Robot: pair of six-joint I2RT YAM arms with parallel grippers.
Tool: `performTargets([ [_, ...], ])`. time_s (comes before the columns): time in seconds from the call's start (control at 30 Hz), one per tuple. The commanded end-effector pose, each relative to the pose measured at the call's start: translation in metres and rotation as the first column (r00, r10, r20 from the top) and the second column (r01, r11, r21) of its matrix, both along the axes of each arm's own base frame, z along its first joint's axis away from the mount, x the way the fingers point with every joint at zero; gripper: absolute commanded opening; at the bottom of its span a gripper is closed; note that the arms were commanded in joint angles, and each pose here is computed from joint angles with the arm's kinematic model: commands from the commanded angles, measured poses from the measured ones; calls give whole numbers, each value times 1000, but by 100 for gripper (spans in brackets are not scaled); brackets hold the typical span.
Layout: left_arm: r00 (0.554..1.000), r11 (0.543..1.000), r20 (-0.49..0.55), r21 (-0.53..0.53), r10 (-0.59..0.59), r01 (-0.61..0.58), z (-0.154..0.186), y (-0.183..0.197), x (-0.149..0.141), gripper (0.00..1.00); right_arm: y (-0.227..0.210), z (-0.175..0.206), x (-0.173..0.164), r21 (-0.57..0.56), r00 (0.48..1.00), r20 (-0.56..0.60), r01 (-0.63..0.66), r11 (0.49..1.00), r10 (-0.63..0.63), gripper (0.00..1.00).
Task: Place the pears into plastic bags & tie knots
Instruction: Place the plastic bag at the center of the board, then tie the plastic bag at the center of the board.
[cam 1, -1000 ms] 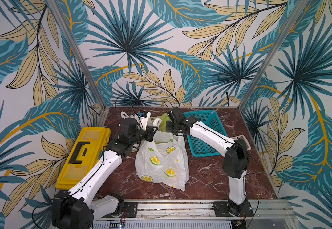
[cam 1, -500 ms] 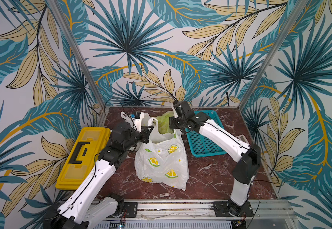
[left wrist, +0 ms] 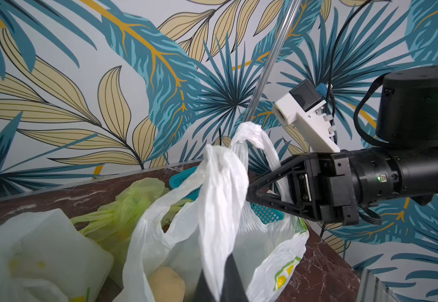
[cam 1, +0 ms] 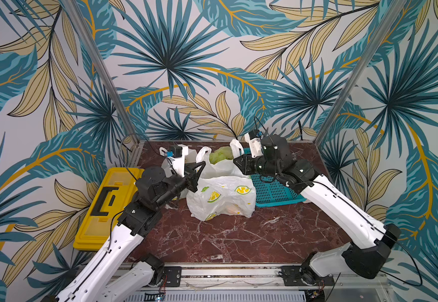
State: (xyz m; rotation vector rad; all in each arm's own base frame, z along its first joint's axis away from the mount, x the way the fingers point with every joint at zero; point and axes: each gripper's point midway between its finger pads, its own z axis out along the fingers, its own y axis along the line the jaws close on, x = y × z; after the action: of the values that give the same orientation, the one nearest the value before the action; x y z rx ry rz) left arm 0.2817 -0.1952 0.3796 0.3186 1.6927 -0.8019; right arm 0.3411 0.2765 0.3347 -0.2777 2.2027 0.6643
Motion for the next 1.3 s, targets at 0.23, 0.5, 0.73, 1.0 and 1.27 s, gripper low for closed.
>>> performTargets([
  [0.23,999,992,-38,118,-34,39,-43,-10,14,4,-10,46,-1,-107,994,109,13,994,-2,57],
  [0.5,997,988,-69,143,-40,50,-62,-10,15,4,83,59,1,317,986,-22,-149,937,164,62],
  [0.73,996,987,-75,150,-44,54,-67,-11,14,4,113,31,15,342,973,-127,-140,929,193,61],
  [1.0,996,986,-86,160,-26,40,-76,-4,12,8,136,47,28,430,969,-85,-176,886,233,14],
  [1.27,984,974,-51,156,171,-161,-65,41,-2,52,133,98,12,473,956,42,-274,837,289,6],
])
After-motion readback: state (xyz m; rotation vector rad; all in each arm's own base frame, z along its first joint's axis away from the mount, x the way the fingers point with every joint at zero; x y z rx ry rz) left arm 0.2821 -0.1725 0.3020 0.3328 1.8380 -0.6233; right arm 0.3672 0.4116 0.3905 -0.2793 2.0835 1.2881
